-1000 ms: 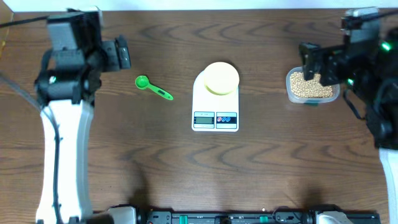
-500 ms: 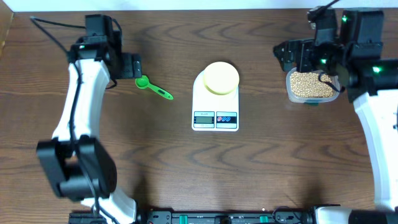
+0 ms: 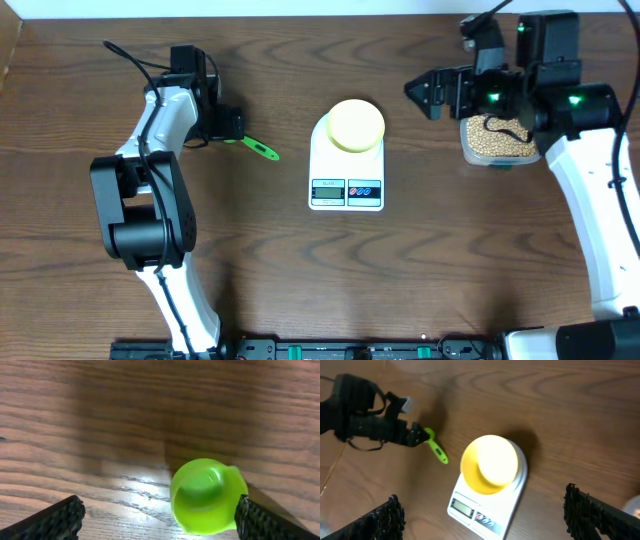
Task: Scoop item into bowl and weigh 50g on scale
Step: 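Reach the left gripper to the green scoop and grasp its bowl end, then lift the scoop and pass its handle to the right gripper above the scale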
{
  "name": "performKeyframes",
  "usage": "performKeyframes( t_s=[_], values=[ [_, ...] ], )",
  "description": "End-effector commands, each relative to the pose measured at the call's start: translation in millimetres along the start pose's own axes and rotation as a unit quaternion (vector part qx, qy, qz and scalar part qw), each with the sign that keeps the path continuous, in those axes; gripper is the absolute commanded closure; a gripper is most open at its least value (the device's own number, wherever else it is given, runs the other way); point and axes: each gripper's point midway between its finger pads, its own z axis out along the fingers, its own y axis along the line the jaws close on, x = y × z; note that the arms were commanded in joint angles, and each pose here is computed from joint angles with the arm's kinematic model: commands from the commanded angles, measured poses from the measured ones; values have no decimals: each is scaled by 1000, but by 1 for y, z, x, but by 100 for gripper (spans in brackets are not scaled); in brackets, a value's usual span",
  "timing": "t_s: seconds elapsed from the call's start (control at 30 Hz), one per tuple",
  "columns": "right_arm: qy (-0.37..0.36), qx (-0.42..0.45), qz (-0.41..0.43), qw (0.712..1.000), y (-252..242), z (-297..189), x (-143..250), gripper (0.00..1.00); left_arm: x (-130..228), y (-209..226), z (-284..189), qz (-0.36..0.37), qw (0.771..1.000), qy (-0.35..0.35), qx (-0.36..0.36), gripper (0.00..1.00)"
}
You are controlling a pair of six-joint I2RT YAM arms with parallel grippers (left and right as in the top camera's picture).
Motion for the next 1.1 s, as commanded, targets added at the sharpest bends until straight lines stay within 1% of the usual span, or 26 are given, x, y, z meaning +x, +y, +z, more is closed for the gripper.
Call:
performKeyframes(
  t_s=[0.0,0.13,0.2,0.27,0.4,0.43,0.47,0.5,0.57,0.67,0.73,0.9,0.93,1.0,1.07],
  values=[
    [6,-21,2,1000,18,3,2,1,-4,6,4,-4,1000,-3,-3,2],
    [11,-26,-4,1000,26,6,5,1,-7,10,4,-9,1000,-8,-4,2],
    [13,-21,-7,1000,27,8,6,1,-7,12,4,-11,1000,-8,-5,5],
    [13,-21,-6,1000,27,8,6,1,-7,14,4,-14,1000,-8,-5,6],
    [16,-20,-5,1000,26,8,8,1,-7,15,4,-18,1000,-9,-5,20],
    [17,-20,-4,1000,26,8,8,1,-7,15,4,-18,1000,-8,-5,25],
    [17,-20,-4,1000,26,8,8,1,-7,15,4,-18,1000,-8,-5,34],
    [17,-20,-4,1000,26,8,8,1,-7,15,4,-18,1000,-8,-5,38],
    [17,-20,-4,1000,26,8,8,1,-7,15,4,-18,1000,-8,-5,40],
    [17,-19,-4,1000,26,8,8,1,-4,15,6,-20,1000,-5,-5,41],
    [17,-19,-4,1000,26,8,8,1,0,15,8,-24,1000,1,-5,46],
    [16,-19,0,1000,26,8,8,1,2,15,9,-31,1000,4,-5,46],
    [16,-18,1,1000,26,8,8,1,2,15,9,-31,1000,4,-5,47],
    [16,-17,2,1000,25,8,8,1,2,15,9,-31,1000,4,-5,51],
    [16,-16,2,1000,25,8,8,1,3,15,10,-31,999,5,-5,52]
  ],
)
